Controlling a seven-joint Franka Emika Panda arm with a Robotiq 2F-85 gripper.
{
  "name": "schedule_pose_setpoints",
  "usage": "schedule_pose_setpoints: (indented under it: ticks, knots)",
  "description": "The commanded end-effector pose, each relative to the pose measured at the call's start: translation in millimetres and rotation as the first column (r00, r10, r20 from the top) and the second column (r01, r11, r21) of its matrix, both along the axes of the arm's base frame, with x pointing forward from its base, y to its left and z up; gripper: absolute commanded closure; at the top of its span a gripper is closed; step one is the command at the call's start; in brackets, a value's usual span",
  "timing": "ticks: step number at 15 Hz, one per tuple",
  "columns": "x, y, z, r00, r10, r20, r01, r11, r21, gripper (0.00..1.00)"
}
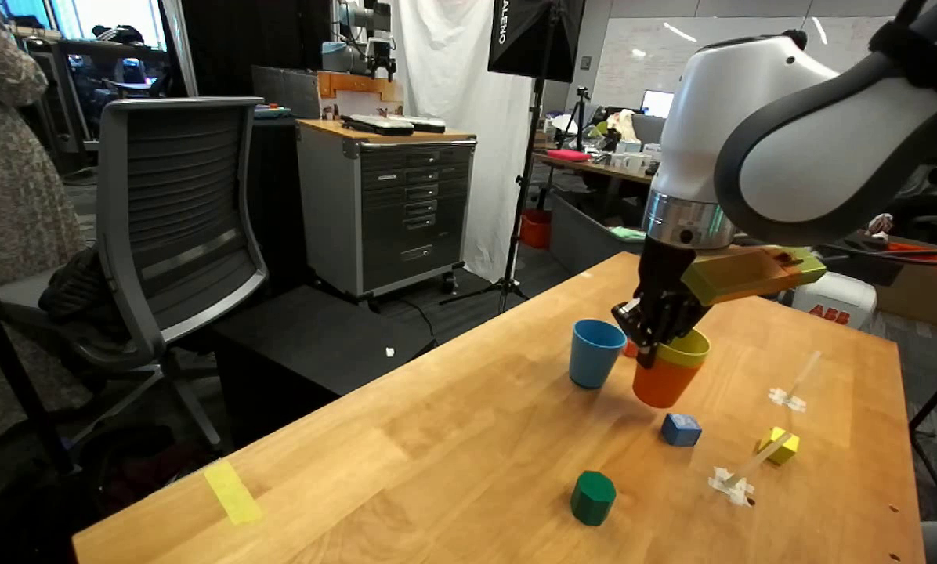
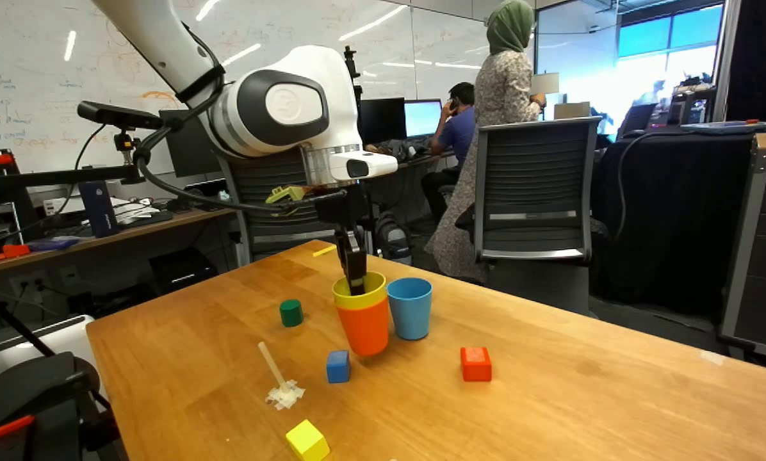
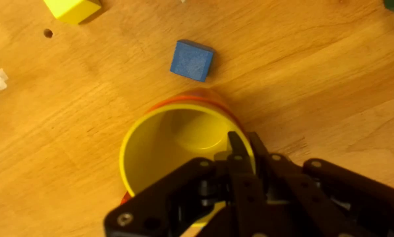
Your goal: Stack the three cups together
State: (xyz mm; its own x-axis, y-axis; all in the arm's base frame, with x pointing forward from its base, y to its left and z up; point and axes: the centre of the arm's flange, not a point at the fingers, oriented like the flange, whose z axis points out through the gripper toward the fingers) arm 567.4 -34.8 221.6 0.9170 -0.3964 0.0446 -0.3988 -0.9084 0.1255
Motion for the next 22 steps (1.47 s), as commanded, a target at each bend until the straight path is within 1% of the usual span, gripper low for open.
schedule_pose_setpoints:
  ticks: [1, 4, 8, 13, 15, 17, 19, 22]
  knots:
    - [-9.0, 1.9, 33.8, 1.0, 0.025, 0.015, -0.025, 1.0, 0.015, 0.98]
    - [-3.2, 0.0, 67.9, 0.999, 0.022, 0.029, -0.024, 0.999, 0.039, 0.98]
    - [11.5, -5.6, 121.8, 0.998, -0.02, 0.056, 0.016, 0.997, 0.07, 0.98]
    - [50.0, -10.5, 172.7, 0.992, -0.105, 0.074, 0.096, 0.989, 0.112, 0.98]
    - [63.0, -11.6, 184.7, 0.988, -0.121, 0.096, 0.108, 0.985, 0.132, 0.98]
    - [75.0, -11.7, 192.1, 0.981, -0.139, 0.133, 0.118, 0.981, 0.153, 0.98]
    - [85.2, -12.7, 190.8, 0.975, -0.159, 0.155, 0.131, 0.976, 0.174, 0.98]
    - [97.4, -13.9, 175.8, 0.972, -0.181, 0.149, 0.152, 0.971, 0.184, 0.98]
